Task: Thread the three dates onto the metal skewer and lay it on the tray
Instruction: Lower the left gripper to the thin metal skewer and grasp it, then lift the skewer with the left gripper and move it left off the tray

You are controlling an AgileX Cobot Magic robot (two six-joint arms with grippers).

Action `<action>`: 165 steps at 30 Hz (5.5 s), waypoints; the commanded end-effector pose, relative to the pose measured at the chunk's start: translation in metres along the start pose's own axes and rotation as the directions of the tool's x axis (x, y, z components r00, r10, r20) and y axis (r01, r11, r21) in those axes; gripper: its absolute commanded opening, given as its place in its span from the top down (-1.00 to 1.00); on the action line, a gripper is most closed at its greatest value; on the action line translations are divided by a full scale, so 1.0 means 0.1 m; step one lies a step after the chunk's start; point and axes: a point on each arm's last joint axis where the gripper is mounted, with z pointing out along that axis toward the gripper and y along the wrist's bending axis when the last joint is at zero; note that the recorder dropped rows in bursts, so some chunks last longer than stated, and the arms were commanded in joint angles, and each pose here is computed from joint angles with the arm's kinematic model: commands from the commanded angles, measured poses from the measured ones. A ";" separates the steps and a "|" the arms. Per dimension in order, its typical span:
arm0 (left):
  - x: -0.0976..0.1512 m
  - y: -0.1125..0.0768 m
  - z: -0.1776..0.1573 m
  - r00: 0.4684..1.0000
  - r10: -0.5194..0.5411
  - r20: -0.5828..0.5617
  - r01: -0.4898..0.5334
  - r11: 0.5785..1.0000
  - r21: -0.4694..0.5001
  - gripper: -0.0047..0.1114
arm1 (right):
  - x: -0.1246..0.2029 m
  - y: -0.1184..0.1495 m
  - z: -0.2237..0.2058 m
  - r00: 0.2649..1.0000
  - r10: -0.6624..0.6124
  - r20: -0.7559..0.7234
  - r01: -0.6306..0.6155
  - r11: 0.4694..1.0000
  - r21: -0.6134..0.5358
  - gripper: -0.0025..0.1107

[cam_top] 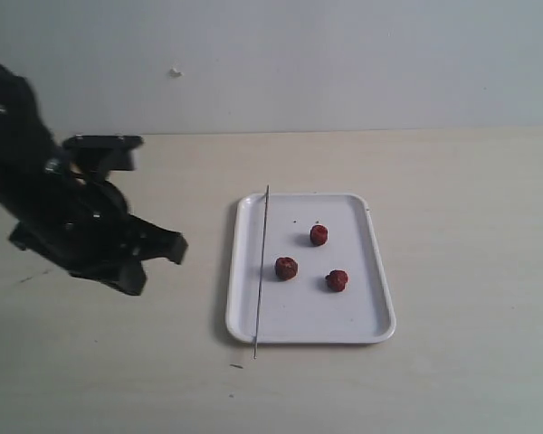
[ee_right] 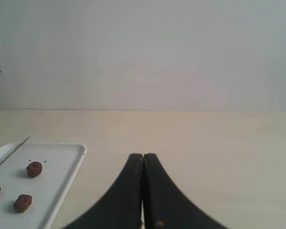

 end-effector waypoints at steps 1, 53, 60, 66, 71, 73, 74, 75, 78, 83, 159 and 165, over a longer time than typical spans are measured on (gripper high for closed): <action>-0.22 -0.39 0.30 0.998 0.045 -0.049 -0.049 0.995 -0.087 0.92 | 0.01 0.00 0.00 1.000 -0.003 0.003 0.003 1.000 0.004 0.96; -0.56 -1.11 1.07 0.991 0.118 -0.068 -0.121 0.991 -0.056 0.08 | 0.01 0.00 0.00 1.000 -0.003 0.003 0.003 1.000 0.004 0.96; -0.55 -1.09 1.13 0.994 0.081 -0.074 -0.086 0.994 -0.069 0.08 | 0.01 0.00 0.00 1.000 -0.003 0.003 0.003 1.000 0.004 0.96; -0.53 -1.07 1.23 0.992 0.079 -0.096 -0.087 0.993 -0.079 0.08 | 0.01 0.00 0.00 1.000 -0.003 0.003 0.003 1.000 0.004 0.96; -0.52 -1.07 1.25 0.992 0.076 -0.101 -0.084 0.993 -0.081 0.12 | 0.01 0.00 0.00 1.000 -0.003 0.003 0.003 1.000 0.004 0.96; -0.52 -1.07 1.25 0.992 0.076 -0.101 -0.084 0.993 -0.081 0.23 | 0.01 0.00 0.00 1.000 -0.003 0.003 0.003 1.000 0.004 0.96; -0.52 -1.07 1.25 0.992 0.076 -0.101 -0.084 0.993 -0.081 0.30 | 0.01 0.00 0.00 1.000 -0.003 0.003 0.003 1.000 0.004 0.96; -0.52 -1.07 1.25 0.992 0.079 -0.101 -0.088 0.993 -0.081 0.39 | 0.01 0.00 0.00 1.000 -0.003 0.003 0.003 1.000 0.004 0.96; -0.53 -1.07 1.25 0.991 0.087 -0.099 -0.095 0.992 -0.083 0.68 | 0.01 0.00 0.00 1.000 -0.003 0.003 0.003 1.000 0.004 0.96; -0.54 -1.07 1.25 0.992 0.098 -0.084 -0.106 0.991 -0.084 0.92 | 0.01 0.00 0.00 1.000 -0.003 0.003 0.003 1.000 0.004 0.96; -0.48 0.20 -0.02 0.669 0.743 -0.015 -0.743 0.668 -0.050 0.92 | -0.36 0.02 -0.08 0.911 0.082 0.405 -0.066 0.996 -0.055 0.96; -0.48 0.20 -0.02 0.690 0.723 -0.014 -0.723 0.689 -0.050 0.92 | -0.57 0.03 -0.18 0.769 0.359 0.529 -0.276 0.933 -0.232 0.96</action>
